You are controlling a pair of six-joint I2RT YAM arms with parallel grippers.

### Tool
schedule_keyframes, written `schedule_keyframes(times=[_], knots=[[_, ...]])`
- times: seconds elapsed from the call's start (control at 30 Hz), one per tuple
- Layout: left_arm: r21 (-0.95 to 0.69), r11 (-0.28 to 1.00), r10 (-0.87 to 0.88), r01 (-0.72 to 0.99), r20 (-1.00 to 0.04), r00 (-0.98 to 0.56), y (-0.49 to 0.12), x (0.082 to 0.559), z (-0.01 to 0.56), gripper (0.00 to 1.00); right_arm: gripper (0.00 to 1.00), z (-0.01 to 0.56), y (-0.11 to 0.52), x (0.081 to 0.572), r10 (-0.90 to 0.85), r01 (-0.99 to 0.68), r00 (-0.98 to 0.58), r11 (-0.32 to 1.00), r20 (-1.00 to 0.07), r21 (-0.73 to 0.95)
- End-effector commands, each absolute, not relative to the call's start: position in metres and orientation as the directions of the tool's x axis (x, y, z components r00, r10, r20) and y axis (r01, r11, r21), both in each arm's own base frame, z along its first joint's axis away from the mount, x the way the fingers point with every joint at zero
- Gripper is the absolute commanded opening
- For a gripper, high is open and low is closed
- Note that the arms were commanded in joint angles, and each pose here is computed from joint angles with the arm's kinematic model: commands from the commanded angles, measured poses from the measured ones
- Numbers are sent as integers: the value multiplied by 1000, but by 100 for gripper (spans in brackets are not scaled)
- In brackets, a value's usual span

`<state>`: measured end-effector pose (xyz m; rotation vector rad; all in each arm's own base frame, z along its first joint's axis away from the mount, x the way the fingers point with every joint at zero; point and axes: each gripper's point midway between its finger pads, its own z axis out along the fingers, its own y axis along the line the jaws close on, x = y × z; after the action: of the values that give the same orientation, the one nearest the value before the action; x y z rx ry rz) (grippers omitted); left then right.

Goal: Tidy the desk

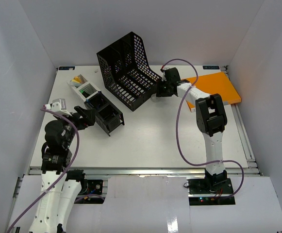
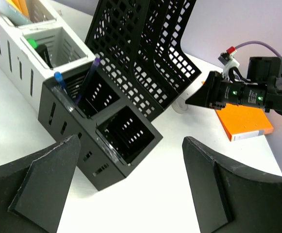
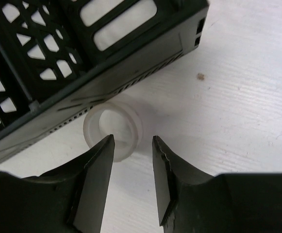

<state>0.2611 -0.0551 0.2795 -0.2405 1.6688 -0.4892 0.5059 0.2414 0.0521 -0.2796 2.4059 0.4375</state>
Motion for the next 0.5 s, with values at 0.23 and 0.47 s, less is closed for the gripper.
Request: schedule_keyframes(times=[0.23,0.47], knots=[[-545,833,-517,96,-828,-218,-61,243,263,98,39,29,236,508,-84,-270,-766,942,-638,200],[-560,821,-530,110,-820,-219,-64,240,268,98,15,31,235,496,-132,-324,-761,925,-635,196]])
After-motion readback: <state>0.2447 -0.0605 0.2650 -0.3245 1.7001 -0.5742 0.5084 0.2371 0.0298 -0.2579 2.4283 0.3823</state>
